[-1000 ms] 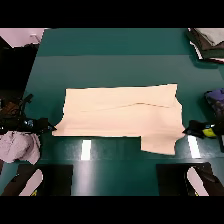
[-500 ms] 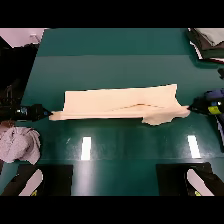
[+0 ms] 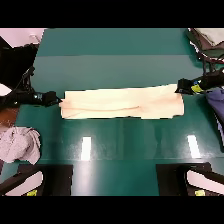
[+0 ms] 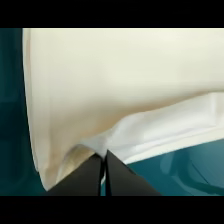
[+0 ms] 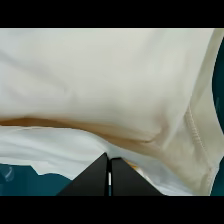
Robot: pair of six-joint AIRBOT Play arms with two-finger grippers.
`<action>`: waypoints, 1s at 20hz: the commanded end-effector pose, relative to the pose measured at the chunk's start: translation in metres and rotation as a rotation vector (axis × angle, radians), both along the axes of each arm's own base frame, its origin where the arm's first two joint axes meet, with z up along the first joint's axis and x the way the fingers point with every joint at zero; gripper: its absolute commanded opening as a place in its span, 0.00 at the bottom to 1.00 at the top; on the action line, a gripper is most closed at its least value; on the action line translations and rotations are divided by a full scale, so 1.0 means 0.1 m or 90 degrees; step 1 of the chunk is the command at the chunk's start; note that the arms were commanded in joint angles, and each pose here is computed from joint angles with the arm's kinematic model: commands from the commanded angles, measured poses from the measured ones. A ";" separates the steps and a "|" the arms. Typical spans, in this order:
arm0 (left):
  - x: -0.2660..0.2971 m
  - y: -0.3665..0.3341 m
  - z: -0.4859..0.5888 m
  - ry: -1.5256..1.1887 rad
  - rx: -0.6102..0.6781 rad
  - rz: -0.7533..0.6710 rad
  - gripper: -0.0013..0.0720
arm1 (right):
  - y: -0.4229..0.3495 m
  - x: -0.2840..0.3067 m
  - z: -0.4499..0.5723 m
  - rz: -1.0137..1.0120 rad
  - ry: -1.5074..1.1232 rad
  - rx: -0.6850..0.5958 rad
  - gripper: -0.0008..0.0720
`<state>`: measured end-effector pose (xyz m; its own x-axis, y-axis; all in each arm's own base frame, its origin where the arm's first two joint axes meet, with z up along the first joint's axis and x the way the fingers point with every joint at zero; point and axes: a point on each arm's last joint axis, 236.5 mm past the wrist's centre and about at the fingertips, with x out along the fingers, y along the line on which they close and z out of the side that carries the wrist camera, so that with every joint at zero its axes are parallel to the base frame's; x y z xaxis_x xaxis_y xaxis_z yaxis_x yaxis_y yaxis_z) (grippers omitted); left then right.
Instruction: Fold the shirts.
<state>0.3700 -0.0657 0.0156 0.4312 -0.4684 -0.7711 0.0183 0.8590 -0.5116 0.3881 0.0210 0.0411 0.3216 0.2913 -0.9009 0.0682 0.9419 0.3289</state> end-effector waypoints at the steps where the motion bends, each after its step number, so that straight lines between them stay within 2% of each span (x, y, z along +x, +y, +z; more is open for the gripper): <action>1: 0.37 0.09 -0.10 -0.015 0.012 0.030 0.05 | -0.02 0.24 -0.10 -0.002 0.004 0.001 0.04; 7: 0.67 0.25 -0.21 -0.027 0.008 0.109 0.05 | -0.05 0.46 -0.29 -0.006 0.017 0.005 0.04; 8: 0.69 0.26 -0.20 -0.033 0.009 0.113 0.36 | -0.05 0.51 -0.32 -0.008 0.017 0.009 0.07; 9: 0.70 0.26 -0.19 -0.033 0.007 0.115 0.68 | -0.05 0.54 -0.34 -0.009 0.018 0.010 0.34; 10: 0.69 0.25 -0.19 -0.031 0.007 0.113 0.74 | -0.07 0.56 -0.35 -0.009 0.020 0.010 0.65; 11: 0.66 0.23 -0.19 -0.025 0.004 0.107 0.74 | -0.10 0.56 -0.33 -0.003 0.022 0.009 0.71; 14: 0.43 0.04 -0.17 0.033 -0.020 0.045 0.73 | -0.30 0.40 -0.27 0.036 0.046 0.003 0.71; 15: 0.34 -0.02 -0.18 0.055 -0.032 0.026 0.50 | -0.40 0.31 -0.29 0.033 0.067 0.009 0.71; 16: 0.24 -0.07 -0.19 0.075 -0.038 0.007 0.15 | -0.47 0.22 -0.32 0.035 0.082 0.033 0.71; 17: 0.17 -0.11 -0.19 0.087 -0.041 -0.012 0.06 | -0.50 0.17 -0.35 0.027 0.084 0.072 0.71; 20: 0.04 -0.25 -0.20 0.112 -0.049 -0.047 0.06 | -0.62 0.06 -0.54 -0.005 0.083 0.181 0.71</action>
<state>0.3940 -0.0752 -0.0042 0.3430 -0.5098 -0.7890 -0.0452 0.8300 -0.5559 0.4065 -0.0352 -0.0041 0.2082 0.4146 -0.8859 0.1213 0.8878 0.4440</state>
